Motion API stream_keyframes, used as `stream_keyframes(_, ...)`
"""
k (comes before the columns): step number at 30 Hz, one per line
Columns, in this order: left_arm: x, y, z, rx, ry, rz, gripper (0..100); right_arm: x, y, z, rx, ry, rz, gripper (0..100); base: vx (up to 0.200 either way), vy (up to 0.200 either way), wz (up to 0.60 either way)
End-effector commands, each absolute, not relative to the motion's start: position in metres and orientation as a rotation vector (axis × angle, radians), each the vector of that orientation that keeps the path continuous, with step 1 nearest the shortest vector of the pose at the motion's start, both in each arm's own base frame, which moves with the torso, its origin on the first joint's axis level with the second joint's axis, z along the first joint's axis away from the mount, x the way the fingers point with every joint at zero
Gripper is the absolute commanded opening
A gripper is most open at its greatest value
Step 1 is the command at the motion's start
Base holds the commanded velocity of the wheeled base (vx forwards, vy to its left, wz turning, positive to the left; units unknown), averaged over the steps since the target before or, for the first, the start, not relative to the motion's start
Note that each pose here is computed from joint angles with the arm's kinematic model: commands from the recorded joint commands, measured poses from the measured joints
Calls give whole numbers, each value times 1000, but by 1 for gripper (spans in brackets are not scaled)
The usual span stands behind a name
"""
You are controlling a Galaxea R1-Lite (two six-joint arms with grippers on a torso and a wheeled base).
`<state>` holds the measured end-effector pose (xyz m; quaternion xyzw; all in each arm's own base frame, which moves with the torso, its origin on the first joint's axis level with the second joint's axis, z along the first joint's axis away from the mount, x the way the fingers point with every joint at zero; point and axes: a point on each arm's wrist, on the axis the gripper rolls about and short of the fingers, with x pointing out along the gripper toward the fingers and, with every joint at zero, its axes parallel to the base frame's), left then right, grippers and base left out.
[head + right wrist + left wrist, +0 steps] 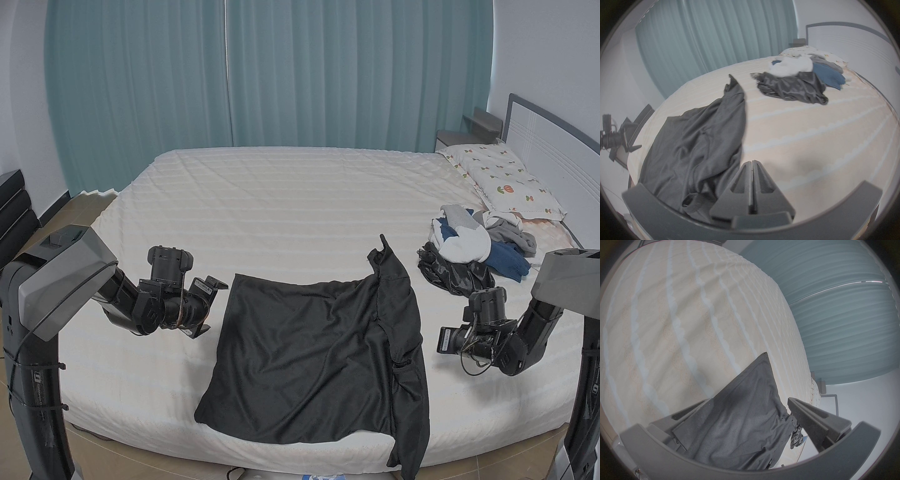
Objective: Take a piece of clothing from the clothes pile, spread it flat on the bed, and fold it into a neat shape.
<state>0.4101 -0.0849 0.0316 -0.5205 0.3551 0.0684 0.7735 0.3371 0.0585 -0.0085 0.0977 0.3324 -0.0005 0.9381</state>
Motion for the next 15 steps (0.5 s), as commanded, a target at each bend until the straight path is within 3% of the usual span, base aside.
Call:
stream_keyframes(1, 410, -85, 32, -1128, 768, 148, 100, 326, 41, -3, 226, 689, -2, 0, 0, 0, 0)
stream_keyframes(2, 410, -85, 32, -1128, 768, 148, 100, 324, 44, 0, 233, 678, 20, 100, 0, 0, 0)
stream_keyframes(10, 410, -85, 32, -1128, 768, 148, 100, 320, 93, -1, 192, 639, 148, 100, 0, 0, 0)
stream_keyframes(15, 410, -85, 31, -1128, 769, 149, 100, 328, 124, -15, 141, 637, 164, 100, 0, 0, 0)
